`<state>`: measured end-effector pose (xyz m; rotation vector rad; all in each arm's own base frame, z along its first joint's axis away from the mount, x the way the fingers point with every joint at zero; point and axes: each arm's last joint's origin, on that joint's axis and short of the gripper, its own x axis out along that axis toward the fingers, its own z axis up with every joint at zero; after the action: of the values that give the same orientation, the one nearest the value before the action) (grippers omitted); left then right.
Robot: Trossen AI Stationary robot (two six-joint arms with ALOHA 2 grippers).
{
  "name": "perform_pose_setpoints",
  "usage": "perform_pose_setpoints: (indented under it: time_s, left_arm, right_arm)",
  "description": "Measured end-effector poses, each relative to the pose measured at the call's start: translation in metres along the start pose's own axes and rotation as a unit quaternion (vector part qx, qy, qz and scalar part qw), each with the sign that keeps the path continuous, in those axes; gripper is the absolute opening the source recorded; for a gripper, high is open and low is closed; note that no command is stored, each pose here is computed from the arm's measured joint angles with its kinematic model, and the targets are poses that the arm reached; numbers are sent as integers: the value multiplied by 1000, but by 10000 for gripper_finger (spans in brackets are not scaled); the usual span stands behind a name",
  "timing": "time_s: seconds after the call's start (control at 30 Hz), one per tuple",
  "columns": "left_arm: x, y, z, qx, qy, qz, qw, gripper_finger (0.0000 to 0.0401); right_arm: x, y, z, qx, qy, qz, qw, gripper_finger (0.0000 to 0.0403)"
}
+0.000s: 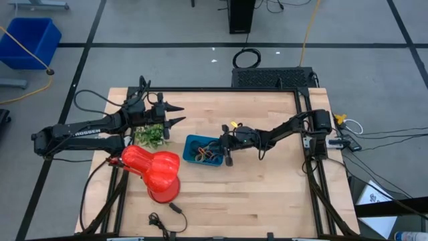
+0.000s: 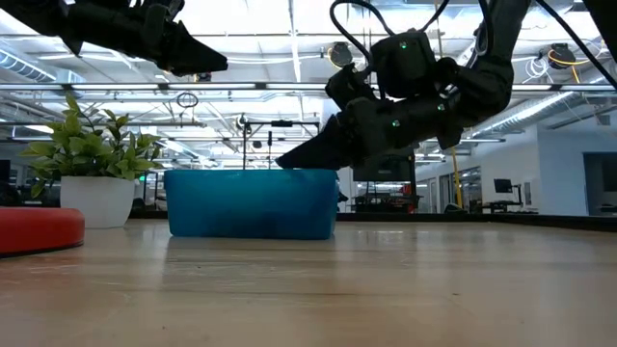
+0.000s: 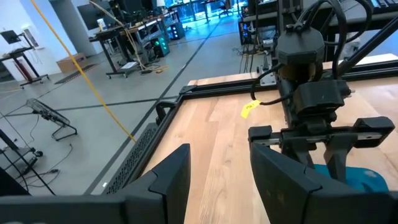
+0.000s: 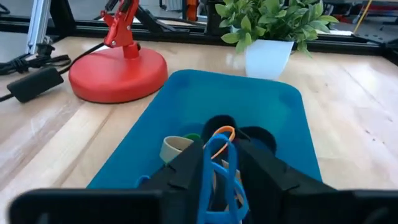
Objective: Pick and place rubber bands into bin
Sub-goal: Put the blue rubber band into the blue bin, then return to Home Position
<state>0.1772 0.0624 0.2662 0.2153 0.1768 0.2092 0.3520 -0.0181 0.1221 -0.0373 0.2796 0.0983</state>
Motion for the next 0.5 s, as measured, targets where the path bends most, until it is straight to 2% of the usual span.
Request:
perform_pose_setpoints:
  time_s: [0.1, 0.3, 0.5]
  left_arm:
    - [0, 0, 0, 0, 0, 0, 1000, 175]
    - [0, 0, 0, 0, 1, 0, 1000, 175]
    - [-4, 1, 3, -20, -11, 3, 1000, 175]
  right_arm:
    - [-3, 1, 6, 3, -5, 1, 1000, 126]
    - [-19, 9, 38, -22, -22, 12, 999, 169]
    - [-70, 9, 72, -10, 65, 11, 998, 180]
